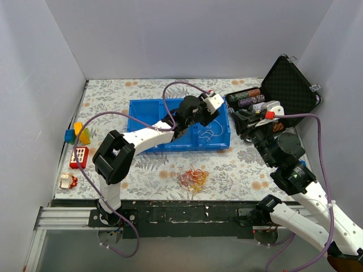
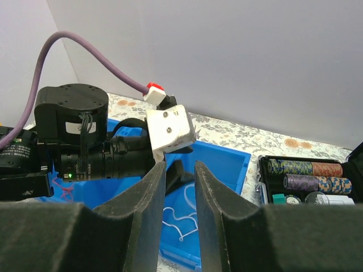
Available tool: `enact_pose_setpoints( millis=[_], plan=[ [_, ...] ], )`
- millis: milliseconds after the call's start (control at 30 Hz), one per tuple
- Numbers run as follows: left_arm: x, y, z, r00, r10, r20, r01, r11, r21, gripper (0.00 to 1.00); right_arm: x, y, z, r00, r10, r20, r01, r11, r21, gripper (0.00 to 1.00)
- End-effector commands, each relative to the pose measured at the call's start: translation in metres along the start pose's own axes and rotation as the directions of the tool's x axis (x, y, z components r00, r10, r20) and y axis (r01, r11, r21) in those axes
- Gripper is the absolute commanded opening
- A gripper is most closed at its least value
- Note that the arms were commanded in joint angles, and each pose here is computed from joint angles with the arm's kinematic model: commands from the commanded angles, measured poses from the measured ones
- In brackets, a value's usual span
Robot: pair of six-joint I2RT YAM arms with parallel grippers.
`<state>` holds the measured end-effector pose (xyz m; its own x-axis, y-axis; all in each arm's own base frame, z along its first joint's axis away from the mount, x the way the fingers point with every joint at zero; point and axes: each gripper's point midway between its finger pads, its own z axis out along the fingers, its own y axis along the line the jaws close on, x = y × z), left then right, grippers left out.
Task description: Untangle the cables
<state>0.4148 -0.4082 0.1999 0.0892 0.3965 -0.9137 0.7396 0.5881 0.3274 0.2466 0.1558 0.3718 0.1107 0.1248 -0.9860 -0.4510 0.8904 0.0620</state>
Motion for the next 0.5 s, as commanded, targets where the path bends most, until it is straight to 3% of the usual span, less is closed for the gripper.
enact_pose_setpoints(
  millis=[0,133,233,333,467],
  plan=[
    [-0.034,0.003,-0.013,0.999,0.016,0.038,-0.017,0.999,0.04,0.63,-0.011,-0.004,0.002,0.999,0.019,0.041,-0.019,1.0,0.021,0.35],
    [-0.046,0.012,-0.026,0.999,-0.001,0.048,0.001,1.0,0.008,0.71,-0.008,-0.001,0.004,0.999,0.021,0.03,-0.021,1.0,0.012,0.35],
    [-0.062,0.024,-0.047,0.992,-0.092,0.084,0.094,0.995,-0.029,0.8,0.0,0.008,0.007,1.0,0.014,0.003,-0.014,0.999,-0.04,0.37],
    [-0.066,0.023,-0.08,0.976,-0.192,0.103,0.188,0.981,0.053,0.96,0.021,0.03,0.01,0.997,0.009,-0.079,-0.021,0.988,-0.153,0.43],
    [-0.038,-0.001,-0.128,0.976,-0.212,0.048,0.197,0.958,0.208,0.98,0.052,0.069,0.005,0.981,0.019,-0.195,-0.087,0.933,-0.349,0.53]
  ],
)
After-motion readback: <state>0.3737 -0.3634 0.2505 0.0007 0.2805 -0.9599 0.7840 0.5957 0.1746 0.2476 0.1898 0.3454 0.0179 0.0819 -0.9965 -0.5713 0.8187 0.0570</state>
